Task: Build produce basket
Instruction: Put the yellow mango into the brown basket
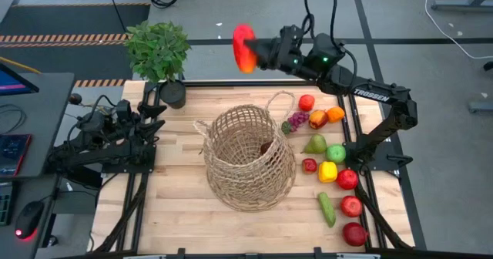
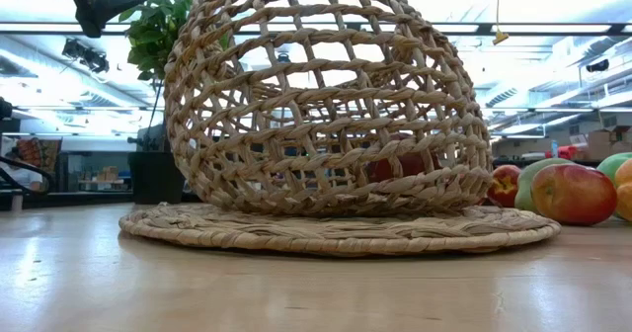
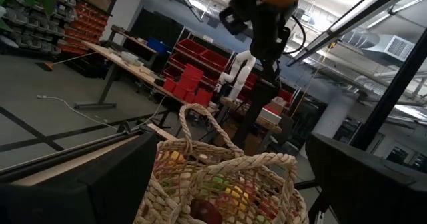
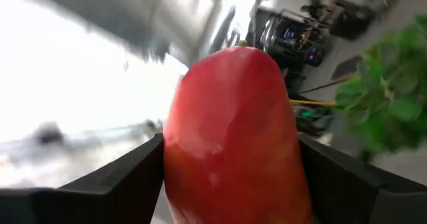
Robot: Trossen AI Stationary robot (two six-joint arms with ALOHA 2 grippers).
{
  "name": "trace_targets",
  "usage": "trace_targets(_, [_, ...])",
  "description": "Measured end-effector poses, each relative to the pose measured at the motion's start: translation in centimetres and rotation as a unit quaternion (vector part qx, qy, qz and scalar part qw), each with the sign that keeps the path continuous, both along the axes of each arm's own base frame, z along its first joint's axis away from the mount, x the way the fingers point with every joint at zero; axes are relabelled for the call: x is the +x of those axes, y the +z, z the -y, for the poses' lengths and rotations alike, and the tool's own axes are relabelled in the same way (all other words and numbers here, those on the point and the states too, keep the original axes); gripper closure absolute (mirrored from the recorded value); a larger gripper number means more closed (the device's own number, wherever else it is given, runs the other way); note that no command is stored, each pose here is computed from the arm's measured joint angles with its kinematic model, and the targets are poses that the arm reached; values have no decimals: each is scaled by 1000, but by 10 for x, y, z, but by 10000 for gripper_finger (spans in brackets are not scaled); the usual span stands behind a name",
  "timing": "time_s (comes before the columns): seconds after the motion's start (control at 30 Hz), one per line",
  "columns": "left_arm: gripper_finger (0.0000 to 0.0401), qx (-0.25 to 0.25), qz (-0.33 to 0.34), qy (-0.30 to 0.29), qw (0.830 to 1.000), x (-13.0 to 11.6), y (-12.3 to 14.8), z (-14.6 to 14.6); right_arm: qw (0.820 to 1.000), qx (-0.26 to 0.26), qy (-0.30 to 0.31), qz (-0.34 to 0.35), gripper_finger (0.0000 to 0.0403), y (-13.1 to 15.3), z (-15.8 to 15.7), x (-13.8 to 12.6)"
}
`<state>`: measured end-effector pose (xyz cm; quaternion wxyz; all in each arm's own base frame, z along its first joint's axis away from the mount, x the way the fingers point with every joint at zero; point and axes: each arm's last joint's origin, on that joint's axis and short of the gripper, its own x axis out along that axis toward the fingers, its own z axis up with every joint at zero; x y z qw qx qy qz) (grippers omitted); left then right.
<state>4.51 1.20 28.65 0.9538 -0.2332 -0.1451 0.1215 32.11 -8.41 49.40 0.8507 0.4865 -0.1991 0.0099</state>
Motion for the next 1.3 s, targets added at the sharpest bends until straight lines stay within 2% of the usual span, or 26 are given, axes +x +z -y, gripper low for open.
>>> trace_targets(0.07, [11, 0, 0, 0, 1000, 0, 0, 0, 994, -100, 8, -35, 82, -4, -2, 2])
trace_targets(0.13, [11, 0, 0, 0, 1000, 0, 0, 0, 981, -176, 29, -71, 82, -10, -4, 3])
trace_targets(0.2, [11, 0, 0, 0, 1000, 0, 0, 0, 967, -225, 54, -106, 82, -17, -6, 5])
trace_targets(0.3, [11, 0, 0, 0, 1000, 0, 0, 0, 953, -262, 62, -140, 82, -24, -6, 6])
trace_targets(0.43, [11, 0, 0, 0, 1000, 0, 0, 0, 948, -270, 63, -157, 82, -28, -6, 6])
trace_targets(0.67, [11, 0, 0, 0, 1000, 0, 0, 0, 947, -287, 48, -137, 82, -23, -1, 4])
trace_targets(0.8, [11, 0, 0, 0, 1000, 0, 0, 0, 942, -289, 65, -160, 82, -28, -2, 5])
trace_targets(0.97, [11, 0, 0, 0, 1000, 0, 0, 0, 934, -267, 70, -225, 82, -41, -3, 6])
trace_targets(1.2, [11, 0, 0, 0, 1000, 0, 0, 0, 929, -246, 113, -252, 82, -49, -7, 5])
trace_targets(1.3, [11, 0, 0, 0, 1000, 0, 0, 0, 930, -241, 80, -267, 82, -54, -5, 7])
